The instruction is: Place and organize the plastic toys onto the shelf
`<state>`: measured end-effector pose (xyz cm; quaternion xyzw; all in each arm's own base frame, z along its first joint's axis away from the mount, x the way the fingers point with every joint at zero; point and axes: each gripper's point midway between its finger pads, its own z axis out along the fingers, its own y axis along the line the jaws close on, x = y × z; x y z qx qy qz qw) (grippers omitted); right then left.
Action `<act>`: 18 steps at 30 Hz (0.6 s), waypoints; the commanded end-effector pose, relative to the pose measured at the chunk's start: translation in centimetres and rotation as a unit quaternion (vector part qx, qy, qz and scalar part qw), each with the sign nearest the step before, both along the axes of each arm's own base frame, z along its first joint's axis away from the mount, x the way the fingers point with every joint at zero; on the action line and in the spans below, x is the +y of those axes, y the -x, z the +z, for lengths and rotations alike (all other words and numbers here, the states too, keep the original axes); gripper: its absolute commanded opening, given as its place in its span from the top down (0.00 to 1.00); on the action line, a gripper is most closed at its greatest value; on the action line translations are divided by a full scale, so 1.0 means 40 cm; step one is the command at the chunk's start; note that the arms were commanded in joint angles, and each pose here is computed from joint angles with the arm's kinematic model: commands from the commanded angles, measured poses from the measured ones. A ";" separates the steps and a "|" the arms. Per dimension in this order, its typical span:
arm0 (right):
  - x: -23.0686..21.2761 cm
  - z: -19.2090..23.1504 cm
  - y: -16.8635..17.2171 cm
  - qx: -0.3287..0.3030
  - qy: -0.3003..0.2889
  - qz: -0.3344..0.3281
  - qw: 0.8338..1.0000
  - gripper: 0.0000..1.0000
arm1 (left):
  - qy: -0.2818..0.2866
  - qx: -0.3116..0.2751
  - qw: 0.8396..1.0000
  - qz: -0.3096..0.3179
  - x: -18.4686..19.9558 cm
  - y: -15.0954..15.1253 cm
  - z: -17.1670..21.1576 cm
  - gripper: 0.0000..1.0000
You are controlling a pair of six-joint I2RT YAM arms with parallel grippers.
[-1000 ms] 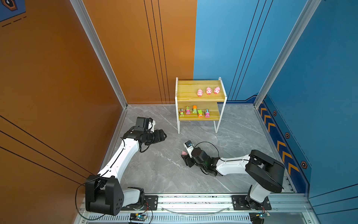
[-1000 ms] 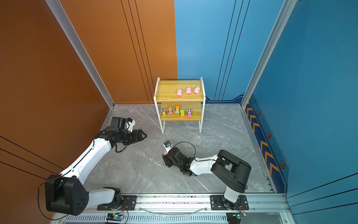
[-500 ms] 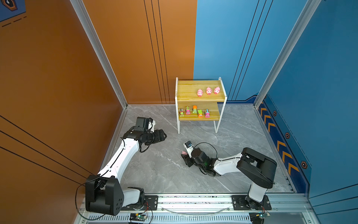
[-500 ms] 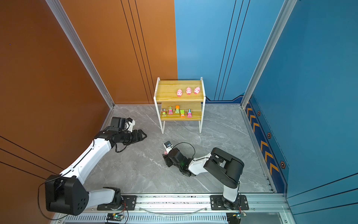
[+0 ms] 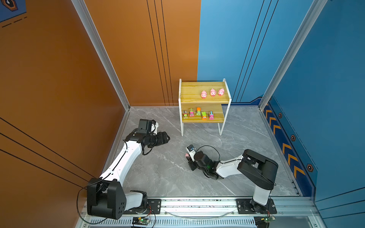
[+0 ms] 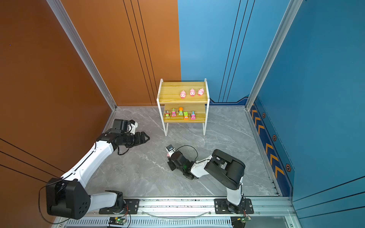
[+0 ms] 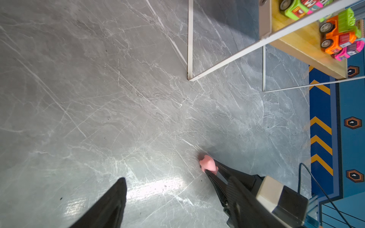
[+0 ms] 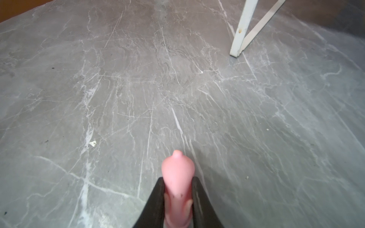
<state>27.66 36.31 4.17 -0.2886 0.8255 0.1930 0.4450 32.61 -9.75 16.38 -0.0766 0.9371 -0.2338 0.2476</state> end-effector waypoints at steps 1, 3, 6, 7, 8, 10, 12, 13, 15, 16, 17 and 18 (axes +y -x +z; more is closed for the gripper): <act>0.014 0.052 0.003 -0.009 0.002 0.011 1.000 0.81 | 0.009 -0.001 1.000 0.000 -0.003 0.005 0.000 0.19; 0.016 0.114 0.011 -0.020 0.009 0.014 1.000 0.83 | 0.009 -0.002 1.000 0.000 -0.003 0.005 0.001 0.19; 0.010 0.233 0.019 -0.038 -0.005 0.013 0.999 0.83 | 0.009 -0.005 1.000 0.000 -0.004 0.006 0.005 0.19; 0.006 0.271 0.019 -0.042 -0.008 0.011 0.999 0.83 | 0.009 -0.007 1.000 -0.001 -0.004 0.005 0.008 0.19; -0.004 0.320 0.018 -0.051 -0.012 0.005 0.999 0.83 | 0.009 -0.008 1.000 -0.002 -0.005 0.006 0.010 0.19; -0.025 0.418 0.010 -0.069 -0.020 -0.011 0.997 0.83 | 0.008 -0.009 1.000 -0.003 -0.006 0.009 0.011 0.19; -0.054 0.530 -0.006 -0.087 -0.029 -0.029 0.995 0.83 | 0.006 -0.013 1.000 -0.005 -0.009 0.010 0.014 0.19; -0.069 0.579 -0.020 -0.093 -0.034 -0.041 0.994 0.83 | 0.006 -0.015 1.000 -0.007 -0.011 0.010 0.018 0.19; -0.101 0.674 -0.059 -0.101 -0.038 -0.066 0.992 0.83 | 0.005 -0.019 1.000 -0.012 -0.019 0.012 0.023 0.19; -0.115 0.720 -0.082 -0.105 -0.043 -0.082 0.990 0.83 | 0.003 -0.021 1.000 -0.015 -0.021 0.013 0.025 0.19; -0.126 0.759 -0.106 -0.107 -0.043 -0.095 0.989 0.83 | 0.001 -0.025 0.999 -0.021 -0.027 0.015 0.028 0.19; -0.135 0.792 -0.132 -0.107 -0.043 -0.108 0.987 0.83 | -0.002 -0.028 0.999 -0.026 -0.033 0.018 0.031 0.19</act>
